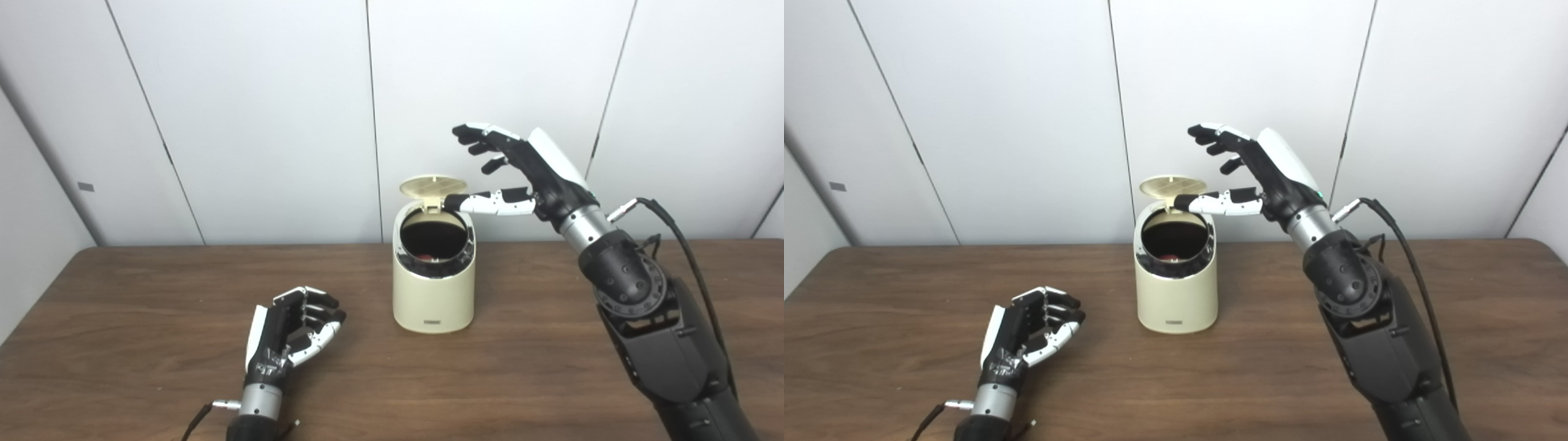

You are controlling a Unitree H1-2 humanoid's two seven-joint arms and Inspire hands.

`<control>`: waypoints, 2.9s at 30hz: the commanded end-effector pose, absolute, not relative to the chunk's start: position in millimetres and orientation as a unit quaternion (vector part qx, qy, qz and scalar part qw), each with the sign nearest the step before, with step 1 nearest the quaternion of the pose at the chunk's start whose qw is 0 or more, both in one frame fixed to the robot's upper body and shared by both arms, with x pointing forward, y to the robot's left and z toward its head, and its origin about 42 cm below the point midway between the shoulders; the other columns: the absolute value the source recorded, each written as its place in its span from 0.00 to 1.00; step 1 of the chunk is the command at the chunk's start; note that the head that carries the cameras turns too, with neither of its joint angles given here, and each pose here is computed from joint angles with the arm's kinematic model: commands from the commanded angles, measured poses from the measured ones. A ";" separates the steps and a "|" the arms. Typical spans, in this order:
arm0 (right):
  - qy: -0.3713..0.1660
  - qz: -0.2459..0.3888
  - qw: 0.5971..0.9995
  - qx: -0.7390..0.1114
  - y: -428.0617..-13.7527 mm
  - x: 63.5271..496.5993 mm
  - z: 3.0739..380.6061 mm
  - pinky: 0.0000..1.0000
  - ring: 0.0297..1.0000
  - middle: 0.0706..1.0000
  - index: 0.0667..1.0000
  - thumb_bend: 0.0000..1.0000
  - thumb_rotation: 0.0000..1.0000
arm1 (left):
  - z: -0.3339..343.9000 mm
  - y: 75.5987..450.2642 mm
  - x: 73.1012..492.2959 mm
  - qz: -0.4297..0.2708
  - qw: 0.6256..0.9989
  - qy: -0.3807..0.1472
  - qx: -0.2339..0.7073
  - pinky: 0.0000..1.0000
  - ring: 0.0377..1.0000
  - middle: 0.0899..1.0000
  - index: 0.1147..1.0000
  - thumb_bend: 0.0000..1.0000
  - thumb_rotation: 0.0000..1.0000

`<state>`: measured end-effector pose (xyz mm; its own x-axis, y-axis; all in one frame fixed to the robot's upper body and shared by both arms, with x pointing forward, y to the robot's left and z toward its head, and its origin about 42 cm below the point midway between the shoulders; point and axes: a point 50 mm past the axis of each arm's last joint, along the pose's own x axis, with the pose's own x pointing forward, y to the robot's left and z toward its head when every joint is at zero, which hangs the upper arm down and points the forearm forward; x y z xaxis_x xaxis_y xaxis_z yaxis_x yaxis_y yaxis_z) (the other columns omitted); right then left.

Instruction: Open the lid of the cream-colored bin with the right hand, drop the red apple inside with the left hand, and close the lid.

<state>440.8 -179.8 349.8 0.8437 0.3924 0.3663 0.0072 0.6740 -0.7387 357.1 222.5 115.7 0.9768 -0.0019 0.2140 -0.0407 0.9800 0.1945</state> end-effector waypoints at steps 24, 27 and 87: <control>-0.277 0.186 0.719 -0.610 -160.9 435.8 373.4 0.87 0.95 0.79 0.77 0.68 0.64 | 87.2 212.6 347.3 0.012 0.993 -0.075 0.092 0.41 0.49 0.54 0.43 0.49 0.05; -0.282 0.186 0.715 -0.612 -161.1 433.1 373.2 0.89 0.96 0.79 0.77 0.68 0.62 | 87.9 211.5 347.6 0.013 0.993 -0.075 0.087 0.41 0.49 0.54 0.43 0.50 0.05; -0.287 0.244 0.645 -0.665 -166.4 406.6 321.2 0.96 0.91 0.75 0.74 0.70 0.58 | 99.3 218.2 344.3 0.020 0.992 -0.079 0.096 0.40 0.49 0.54 0.43 0.50 0.06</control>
<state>404.2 -166.4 308.8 0.7258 0.6867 0.0399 0.0235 0.0333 -0.9992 358.2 220.0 116.9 0.9776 0.0051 0.2104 -0.0480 0.9788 0.1994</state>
